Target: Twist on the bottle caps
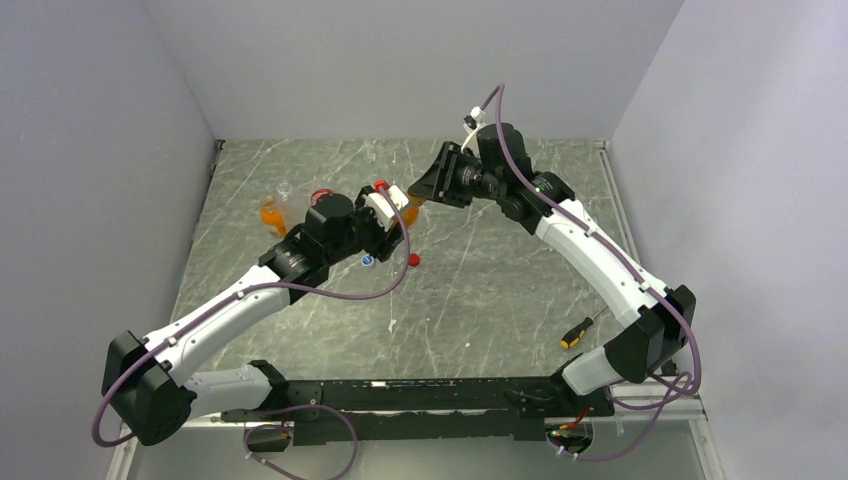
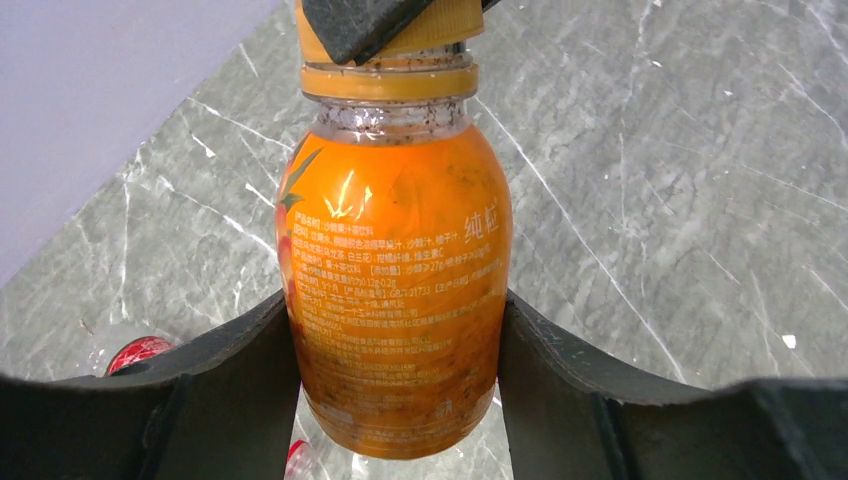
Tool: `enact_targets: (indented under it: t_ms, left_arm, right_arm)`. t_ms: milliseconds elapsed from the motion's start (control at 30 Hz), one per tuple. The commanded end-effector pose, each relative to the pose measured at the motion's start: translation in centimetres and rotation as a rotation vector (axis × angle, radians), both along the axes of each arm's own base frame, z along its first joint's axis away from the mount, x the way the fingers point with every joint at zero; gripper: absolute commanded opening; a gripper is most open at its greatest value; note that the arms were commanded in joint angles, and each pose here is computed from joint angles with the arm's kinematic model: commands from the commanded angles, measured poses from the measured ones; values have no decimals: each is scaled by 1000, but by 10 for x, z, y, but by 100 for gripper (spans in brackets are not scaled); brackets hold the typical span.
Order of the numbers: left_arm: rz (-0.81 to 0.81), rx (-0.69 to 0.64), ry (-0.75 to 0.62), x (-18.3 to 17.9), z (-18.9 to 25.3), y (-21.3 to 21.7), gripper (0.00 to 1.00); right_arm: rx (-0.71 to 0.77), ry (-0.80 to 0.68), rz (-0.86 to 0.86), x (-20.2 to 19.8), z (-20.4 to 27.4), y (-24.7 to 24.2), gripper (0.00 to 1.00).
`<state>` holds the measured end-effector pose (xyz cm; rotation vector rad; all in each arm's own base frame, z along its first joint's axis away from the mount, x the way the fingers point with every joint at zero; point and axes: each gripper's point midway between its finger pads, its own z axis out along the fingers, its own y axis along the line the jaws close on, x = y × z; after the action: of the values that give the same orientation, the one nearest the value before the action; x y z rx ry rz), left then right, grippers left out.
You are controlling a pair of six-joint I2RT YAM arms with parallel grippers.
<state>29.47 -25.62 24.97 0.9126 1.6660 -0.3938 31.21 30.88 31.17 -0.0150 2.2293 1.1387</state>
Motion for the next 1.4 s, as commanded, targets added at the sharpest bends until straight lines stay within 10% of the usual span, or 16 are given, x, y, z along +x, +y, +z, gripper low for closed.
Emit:
enact_targets:
  t_ms: [0, 533, 967, 1367]
  left_arm:
    - [33, -221, -246, 19, 86, -15, 0]
    - [2, -321, -217, 9, 81, -20, 0]
    - [-84, -289, -180, -13, 58, -21, 0]
    - [-537, -340, 7, -90, 68, -32, 0]
  right_arm:
    - [15, 105, -24, -22, -11, 16, 20]
    - [-36, -20, -70, -21, 7, 14, 26]
    - [-38, -315, -57, -34, 87, -18, 99]
    - [-43, -706, 470, -94, 114, -31, 97]
